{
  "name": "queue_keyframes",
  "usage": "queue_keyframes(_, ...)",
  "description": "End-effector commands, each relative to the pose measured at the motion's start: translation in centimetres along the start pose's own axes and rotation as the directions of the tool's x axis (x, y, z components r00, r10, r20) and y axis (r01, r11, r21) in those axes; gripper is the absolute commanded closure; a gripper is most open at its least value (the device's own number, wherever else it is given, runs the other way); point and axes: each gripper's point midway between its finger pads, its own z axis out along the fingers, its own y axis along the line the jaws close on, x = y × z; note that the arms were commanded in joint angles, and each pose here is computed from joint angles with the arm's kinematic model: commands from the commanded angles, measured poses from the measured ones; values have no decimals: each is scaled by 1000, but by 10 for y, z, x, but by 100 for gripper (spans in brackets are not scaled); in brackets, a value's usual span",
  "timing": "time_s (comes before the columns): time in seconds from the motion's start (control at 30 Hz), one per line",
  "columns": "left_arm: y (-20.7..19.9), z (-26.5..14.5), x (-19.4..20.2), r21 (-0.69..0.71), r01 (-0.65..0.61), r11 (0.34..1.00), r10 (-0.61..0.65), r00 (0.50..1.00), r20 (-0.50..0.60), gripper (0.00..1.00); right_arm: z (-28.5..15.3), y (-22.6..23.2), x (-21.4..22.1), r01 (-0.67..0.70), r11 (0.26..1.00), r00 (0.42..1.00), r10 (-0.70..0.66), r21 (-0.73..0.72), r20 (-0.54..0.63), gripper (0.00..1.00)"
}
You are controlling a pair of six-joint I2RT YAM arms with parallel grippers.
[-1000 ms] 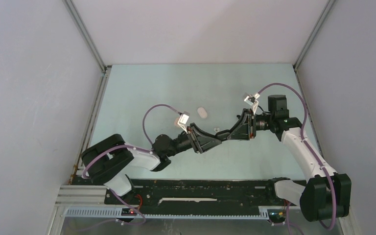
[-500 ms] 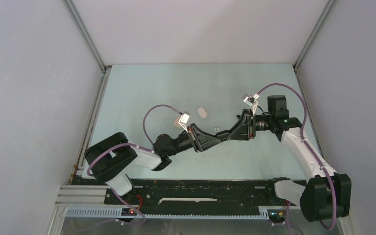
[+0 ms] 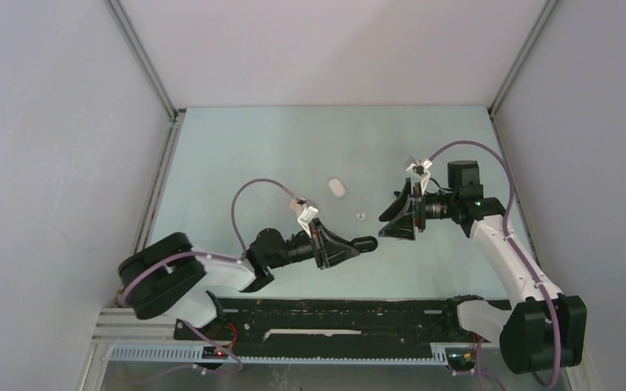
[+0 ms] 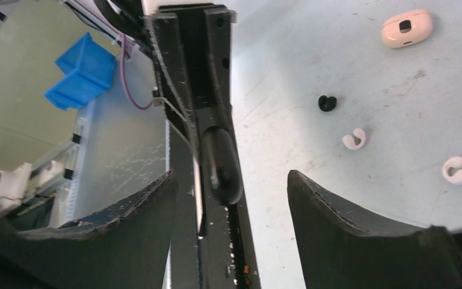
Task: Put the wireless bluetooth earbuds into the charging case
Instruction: Pick up the charging case at the center of the board.
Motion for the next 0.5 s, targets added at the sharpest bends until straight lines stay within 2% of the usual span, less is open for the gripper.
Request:
queue_keyframes(0.0, 2, -11, 18, -37, -354, 934, 345, 925, -159, 100, 2, 1, 9, 163, 986, 986, -161, 44, -51, 31)
queue_keyframes(0.1, 9, -20, 36, -37, -565, 824, 529, 791, -307, 97, 10, -6, 30, 294, 951, 945, -275, 91, -180, 36)
queue_keyframes(0.17, 12, -25, 40, -23, -619, 785, 578, 746, -331, 97, 15, -6, 42, 370, 926, 905, -342, 70, -252, 42)
queue_keyframes(0.27, 17, -27, 43, -19, -637, 771, 594, 729, -339, 98, 17, 1, 47, 400, 916, 885, -380, 22, -267, 48)
queue_keyframes(0.47, 16, -27, 41, -27, -646, 763, 609, 731, -308, 100, 22, 7, 60, 415, 909, 859, -403, -30, -314, 62)
